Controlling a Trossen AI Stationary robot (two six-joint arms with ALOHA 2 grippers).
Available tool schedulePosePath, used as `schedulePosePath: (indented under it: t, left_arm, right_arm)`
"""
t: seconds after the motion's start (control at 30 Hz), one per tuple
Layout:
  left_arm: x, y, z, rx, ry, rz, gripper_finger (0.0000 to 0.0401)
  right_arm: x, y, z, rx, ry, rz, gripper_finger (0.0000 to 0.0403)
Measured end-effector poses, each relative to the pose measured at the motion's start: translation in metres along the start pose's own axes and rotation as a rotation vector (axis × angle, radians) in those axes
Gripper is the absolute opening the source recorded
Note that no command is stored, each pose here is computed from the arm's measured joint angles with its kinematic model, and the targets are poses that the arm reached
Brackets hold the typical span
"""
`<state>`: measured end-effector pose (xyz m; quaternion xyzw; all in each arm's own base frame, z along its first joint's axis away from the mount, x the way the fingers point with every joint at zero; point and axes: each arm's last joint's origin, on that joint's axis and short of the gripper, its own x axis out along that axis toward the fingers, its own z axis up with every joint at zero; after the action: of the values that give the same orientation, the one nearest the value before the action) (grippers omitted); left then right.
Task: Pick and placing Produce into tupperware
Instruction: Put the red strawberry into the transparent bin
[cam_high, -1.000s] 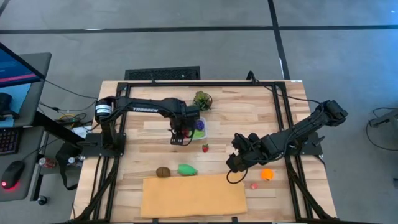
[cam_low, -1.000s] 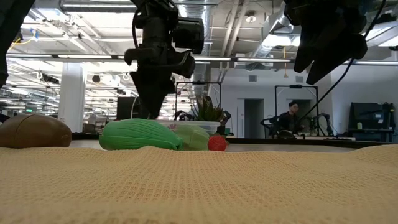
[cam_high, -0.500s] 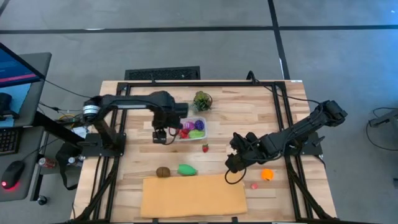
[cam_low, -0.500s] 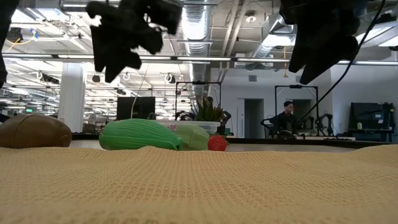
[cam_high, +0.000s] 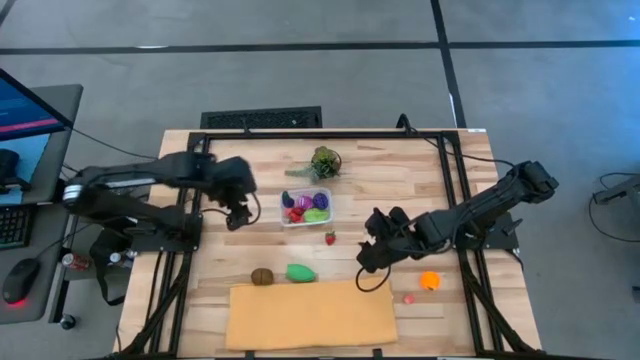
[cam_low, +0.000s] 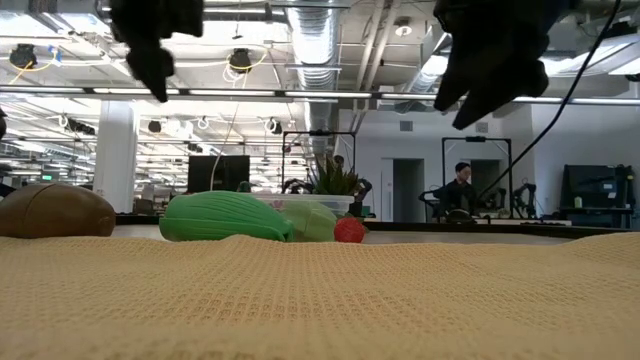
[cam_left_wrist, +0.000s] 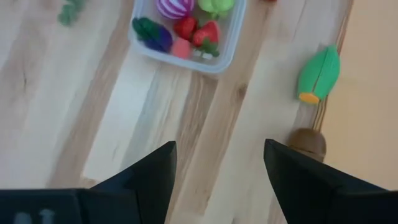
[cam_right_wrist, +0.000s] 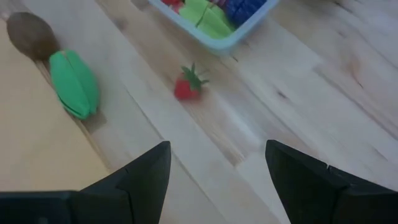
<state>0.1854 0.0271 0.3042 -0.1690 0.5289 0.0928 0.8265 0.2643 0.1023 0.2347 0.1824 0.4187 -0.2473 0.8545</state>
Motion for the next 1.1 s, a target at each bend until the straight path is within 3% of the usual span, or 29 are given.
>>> schedulePosePath:
  t: [0.2, 0.47, 0.63, 0.8, 0.93, 1.1]
  left_arm:
    - [0.012, 0.008, -0.049, -0.107, -0.122, -0.031, 0.0232]
    - [0.030, 0.017, -0.090, -0.174, -0.226, -0.092, 0.0232]
    - [0.037, 0.024, -0.105, -0.187, -0.275, -0.068, 0.0232]
    - [0.039, 0.027, -0.113, -0.187, -0.324, -0.067, 0.0232]
    - [0.034, 0.027, -0.114, -0.182, -0.369, -0.085, 0.0232]
    - [0.031, 0.028, -0.117, -0.181, -0.391, -0.094, 0.0232]
  right_arm:
    - [0.018, -0.001, -0.012, 0.063, -0.066, 0.066, 0.0256]
    - [0.037, -0.001, -0.022, 0.230, -0.095, 0.166, 0.0256]
    - [0.056, -0.003, -0.015, 0.305, -0.062, 0.189, 0.0256]
    - [0.093, -0.010, -0.010, 0.511, 0.175, 0.204, 0.0256]
    - [0.095, 0.000, 0.012, 0.527, 0.156, 0.241, 0.0256]
    - [0.085, -0.001, 0.036, 0.491, 0.133, 0.186, 0.0256]
